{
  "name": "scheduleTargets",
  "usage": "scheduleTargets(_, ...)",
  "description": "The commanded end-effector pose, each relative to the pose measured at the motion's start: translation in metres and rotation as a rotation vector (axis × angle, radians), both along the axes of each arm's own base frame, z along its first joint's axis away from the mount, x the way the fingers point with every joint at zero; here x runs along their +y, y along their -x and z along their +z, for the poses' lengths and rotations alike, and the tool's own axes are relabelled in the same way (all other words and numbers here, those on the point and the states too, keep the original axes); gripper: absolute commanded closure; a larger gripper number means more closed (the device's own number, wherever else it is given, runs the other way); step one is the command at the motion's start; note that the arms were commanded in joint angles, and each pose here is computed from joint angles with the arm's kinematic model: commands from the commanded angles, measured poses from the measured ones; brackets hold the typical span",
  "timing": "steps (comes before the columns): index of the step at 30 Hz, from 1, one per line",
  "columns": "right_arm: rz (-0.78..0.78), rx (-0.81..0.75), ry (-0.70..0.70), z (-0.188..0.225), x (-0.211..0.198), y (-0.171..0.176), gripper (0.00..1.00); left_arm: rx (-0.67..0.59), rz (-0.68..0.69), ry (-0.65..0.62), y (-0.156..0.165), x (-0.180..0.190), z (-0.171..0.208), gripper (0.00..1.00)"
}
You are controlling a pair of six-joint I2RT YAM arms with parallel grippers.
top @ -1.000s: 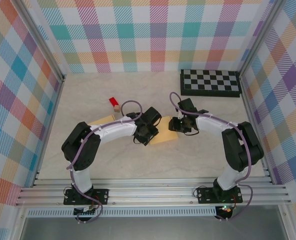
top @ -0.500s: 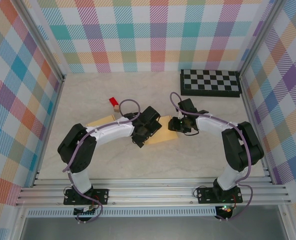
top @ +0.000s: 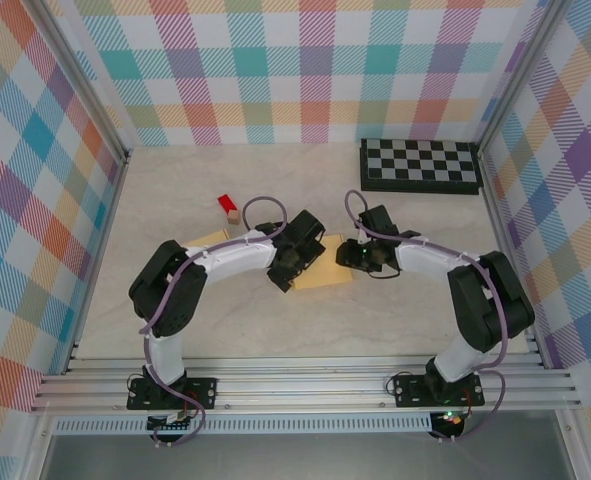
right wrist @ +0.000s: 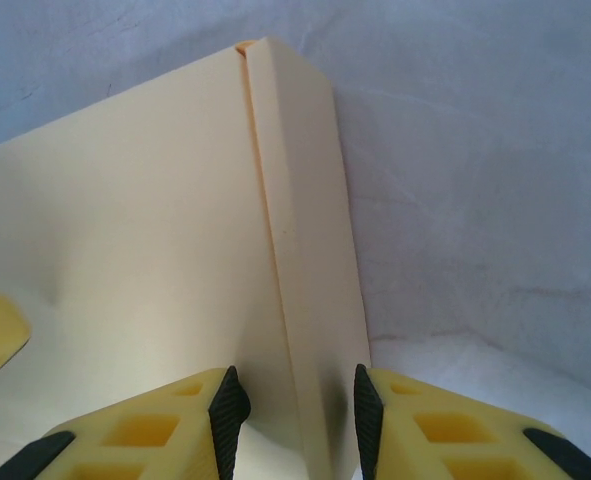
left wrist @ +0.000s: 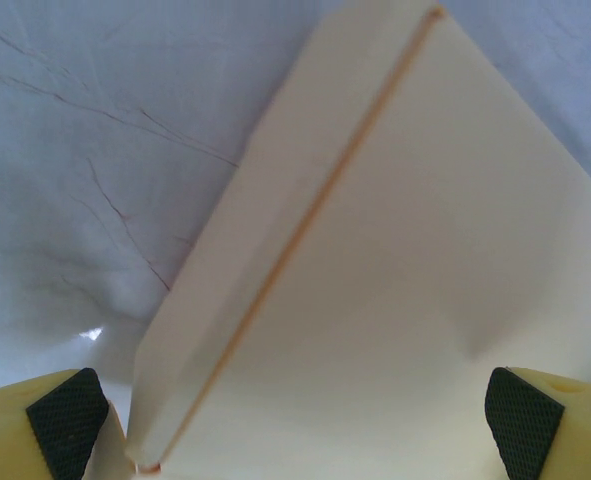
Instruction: Fold the paper box
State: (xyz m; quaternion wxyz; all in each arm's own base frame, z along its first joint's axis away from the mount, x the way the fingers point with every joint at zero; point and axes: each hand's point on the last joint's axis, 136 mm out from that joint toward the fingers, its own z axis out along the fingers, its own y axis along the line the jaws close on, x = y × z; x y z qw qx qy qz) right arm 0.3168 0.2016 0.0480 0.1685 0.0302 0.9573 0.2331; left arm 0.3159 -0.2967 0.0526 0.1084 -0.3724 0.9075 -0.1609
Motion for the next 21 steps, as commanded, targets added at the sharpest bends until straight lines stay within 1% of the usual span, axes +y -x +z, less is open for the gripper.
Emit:
scheduleTargets(1,-0.015,0.139,0.003,-0.023,-0.005,0.042,0.63,-0.004,0.009,-0.056,-0.003,0.013,-0.005,0.0)
scheduleTargets(4,-0.016,0.141,-0.013,-0.023,-0.001,0.049,0.63,0.003,0.017,-0.046,-0.002,0.015,-0.012,0.0)
scheduleTargets(8,0.013,0.148,-0.006,-0.026,0.007,0.054,0.63,0.009,0.019,-0.022,-0.005,0.01,-0.013,0.0)
scheduleTargets(14,0.022,0.151,0.005,-0.03,0.009,0.056,0.63,0.037,-0.001,-0.066,-0.007,0.009,-0.011,0.0)
scheduleTargets(18,0.029,0.155,0.005,-0.031,0.011,0.058,0.63,0.047,0.001,-0.072,-0.008,0.008,-0.015,0.0)
scheduleTargets(21,0.027,0.161,0.002,-0.033,0.012,0.059,0.63,0.043,0.019,-0.05,-0.007,0.007,-0.019,0.0)
